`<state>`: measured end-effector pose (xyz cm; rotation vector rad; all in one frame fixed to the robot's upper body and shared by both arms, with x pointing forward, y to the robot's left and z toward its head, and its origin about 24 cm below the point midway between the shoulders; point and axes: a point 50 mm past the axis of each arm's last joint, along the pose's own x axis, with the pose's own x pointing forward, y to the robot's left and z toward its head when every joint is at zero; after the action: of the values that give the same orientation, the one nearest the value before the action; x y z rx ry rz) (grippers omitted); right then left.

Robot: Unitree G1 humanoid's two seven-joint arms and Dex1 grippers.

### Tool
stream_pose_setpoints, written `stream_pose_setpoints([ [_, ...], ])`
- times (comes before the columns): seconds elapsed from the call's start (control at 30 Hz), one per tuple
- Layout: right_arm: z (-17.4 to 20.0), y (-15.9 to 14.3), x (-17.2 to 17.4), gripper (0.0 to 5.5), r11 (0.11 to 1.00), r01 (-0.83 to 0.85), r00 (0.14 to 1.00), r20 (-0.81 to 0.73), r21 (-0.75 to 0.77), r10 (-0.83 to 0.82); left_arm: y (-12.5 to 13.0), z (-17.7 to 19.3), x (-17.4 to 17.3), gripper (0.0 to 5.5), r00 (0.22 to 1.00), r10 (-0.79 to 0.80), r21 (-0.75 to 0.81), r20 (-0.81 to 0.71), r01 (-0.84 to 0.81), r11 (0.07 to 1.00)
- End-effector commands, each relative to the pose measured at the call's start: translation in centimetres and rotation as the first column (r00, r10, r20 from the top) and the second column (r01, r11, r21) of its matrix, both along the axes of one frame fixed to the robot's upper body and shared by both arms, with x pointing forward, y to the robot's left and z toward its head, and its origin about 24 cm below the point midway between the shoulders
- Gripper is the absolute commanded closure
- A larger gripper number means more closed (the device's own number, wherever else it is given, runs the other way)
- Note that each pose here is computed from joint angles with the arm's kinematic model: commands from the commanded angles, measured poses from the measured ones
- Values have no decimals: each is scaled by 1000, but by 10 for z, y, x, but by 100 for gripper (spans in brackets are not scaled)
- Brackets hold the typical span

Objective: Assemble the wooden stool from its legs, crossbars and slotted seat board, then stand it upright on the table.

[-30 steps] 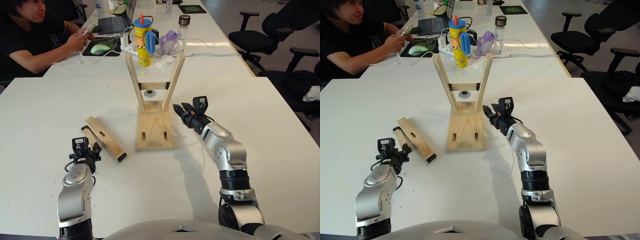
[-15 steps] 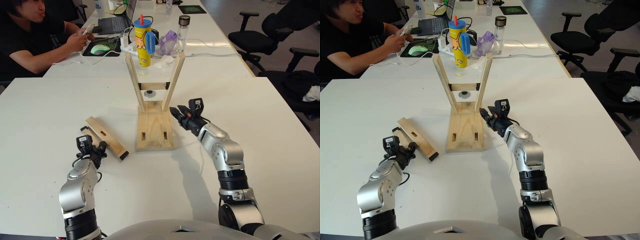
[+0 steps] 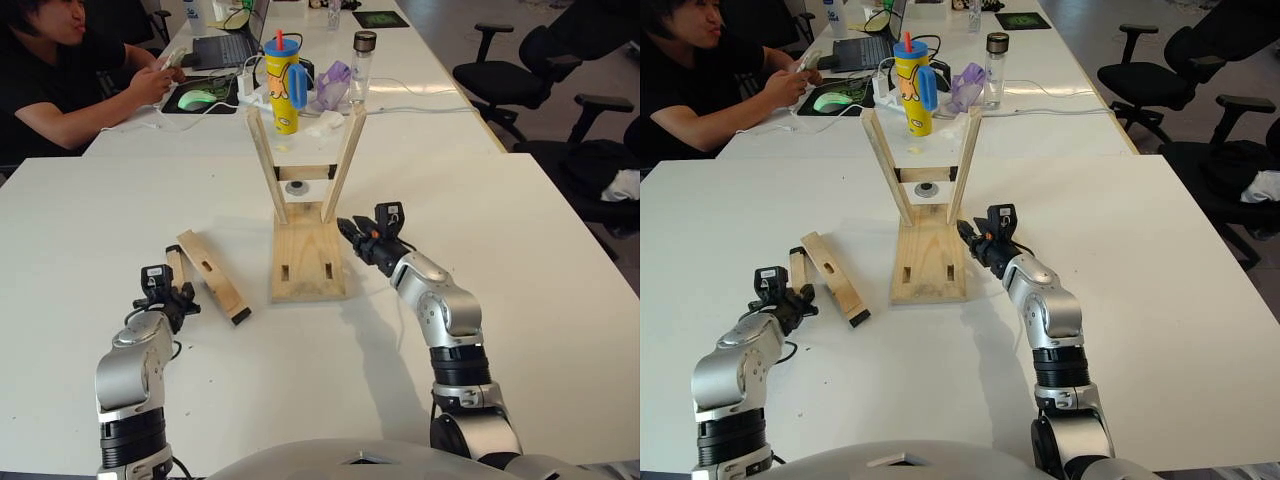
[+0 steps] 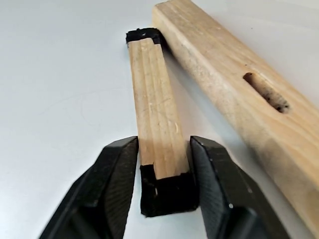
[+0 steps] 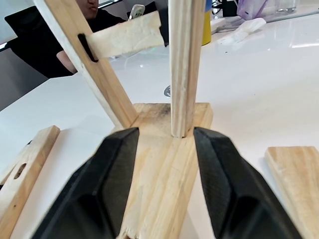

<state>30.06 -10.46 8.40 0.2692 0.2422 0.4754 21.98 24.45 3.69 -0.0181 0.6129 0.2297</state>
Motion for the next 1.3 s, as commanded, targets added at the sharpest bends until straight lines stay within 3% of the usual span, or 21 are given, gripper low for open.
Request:
stream_pose_setpoints([
  [0.03, 5, 0, 0, 346, 1000, 4, 999, 32, -17, -4, 8, -30, -20, 417, 982, 39, -10, -186, -41, 999],
  [0.23, 7, -1, -1, 346, 1000, -9, 999, 52, -20, 10, 21, -6, 1, 417, 997, 68, 80, 41, -71, 994],
  [0.43, 11, -12, -12, 346, 989, -100, 995, 24, 111, 98, 22, 43, 28, 417, 940, -68, 257, 335, -21, 966],
  [0.57, 28, -8, -25, 346, 929, -225, 974, 42, 295, 223, -2, 80, 33, 417, 803, -279, 351, 526, 94, 932],
  [0.7, 59, -2, -32, 346, 834, -325, 945, 123, 447, 303, -33, 124, 25, 417, 581, -500, 509, 642, 166, 845],
  [0.97, 117, -6, -26, 346, 677, -443, 897, 287, 588, 337, -87, 184, 32, 417, 267, -644, 609, 717, 211, 765],
  [1.13, 136, -7, -11, 346, 619, -438, 899, 306, 652, 313, -116, 176, 31, 417, 177, -673, 605, 718, 320, 729],
  [1.3, 146, -8, -5, 346, 581, -435, 900, 315, 688, 301, -130, 165, 31, 417, 165, -698, 610, 697, 377, 698],
])
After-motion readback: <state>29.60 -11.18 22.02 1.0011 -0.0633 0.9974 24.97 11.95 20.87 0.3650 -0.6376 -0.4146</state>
